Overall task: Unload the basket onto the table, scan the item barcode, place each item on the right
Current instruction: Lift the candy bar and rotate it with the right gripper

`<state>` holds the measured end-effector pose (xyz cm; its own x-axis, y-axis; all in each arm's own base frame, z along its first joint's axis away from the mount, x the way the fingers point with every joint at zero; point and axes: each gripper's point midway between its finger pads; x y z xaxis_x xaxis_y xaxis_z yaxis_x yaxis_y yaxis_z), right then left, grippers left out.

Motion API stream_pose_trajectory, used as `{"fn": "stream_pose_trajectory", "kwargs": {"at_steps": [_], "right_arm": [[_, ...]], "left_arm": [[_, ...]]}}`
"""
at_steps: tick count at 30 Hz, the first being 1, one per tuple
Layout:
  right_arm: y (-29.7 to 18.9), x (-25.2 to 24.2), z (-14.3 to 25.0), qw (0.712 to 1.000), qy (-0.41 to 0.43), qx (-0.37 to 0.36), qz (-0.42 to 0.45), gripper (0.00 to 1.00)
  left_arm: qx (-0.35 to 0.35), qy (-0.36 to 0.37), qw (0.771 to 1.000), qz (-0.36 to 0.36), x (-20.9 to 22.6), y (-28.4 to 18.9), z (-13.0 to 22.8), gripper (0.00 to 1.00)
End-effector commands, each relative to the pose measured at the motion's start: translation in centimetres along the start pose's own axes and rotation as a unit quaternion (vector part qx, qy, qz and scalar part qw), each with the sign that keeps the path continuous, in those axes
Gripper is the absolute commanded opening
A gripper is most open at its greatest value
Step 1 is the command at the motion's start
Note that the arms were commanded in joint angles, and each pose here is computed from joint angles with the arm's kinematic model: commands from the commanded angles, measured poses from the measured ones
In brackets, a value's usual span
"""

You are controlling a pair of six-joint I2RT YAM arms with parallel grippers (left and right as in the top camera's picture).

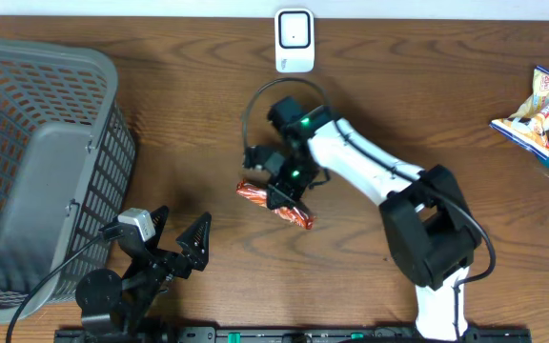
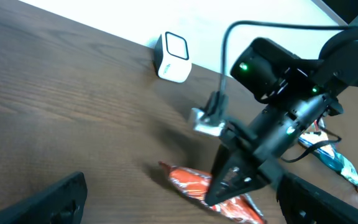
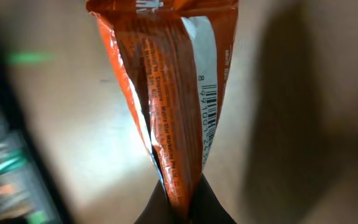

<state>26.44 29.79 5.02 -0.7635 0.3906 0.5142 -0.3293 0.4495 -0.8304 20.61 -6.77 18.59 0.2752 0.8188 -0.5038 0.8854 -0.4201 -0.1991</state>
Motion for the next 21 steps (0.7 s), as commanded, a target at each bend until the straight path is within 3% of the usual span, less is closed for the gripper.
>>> {"fn": "stream_pose_trajectory", "kwargs": {"at_steps": [1, 17, 21], "right_arm": [[-0.4, 1.9, -0.3, 0.991, -0.006, -0.053, -0.123, 0.01], [4.9, -2.2, 3.3, 0.992, 0.050, 0.013, -0.115, 0.01], [5.4, -5.6, 4.6, 0.994, 0.096, 0.052, -0.022, 0.08]], "left_arm": [[-0.002, 0.002, 1.000, 0.002, -0.1, -0.1, -0.1, 0.98], [-0.002, 0.002, 1.000, 0.002, -0.1, -0.1, -0.1, 0.98], [-0.002, 0.002, 1.000, 0.002, -0.1, -0.1, -0.1, 0.98]]}}
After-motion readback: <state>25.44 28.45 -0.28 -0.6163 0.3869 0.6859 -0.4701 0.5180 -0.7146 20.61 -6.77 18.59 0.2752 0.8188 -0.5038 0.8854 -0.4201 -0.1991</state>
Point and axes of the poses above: each gripper's point midway between its finger pads, its own y axis out along the fingers, its own x axis along the line the jaws close on, z = x × y, and after that the axes turned 1 degree about -y, right-handed
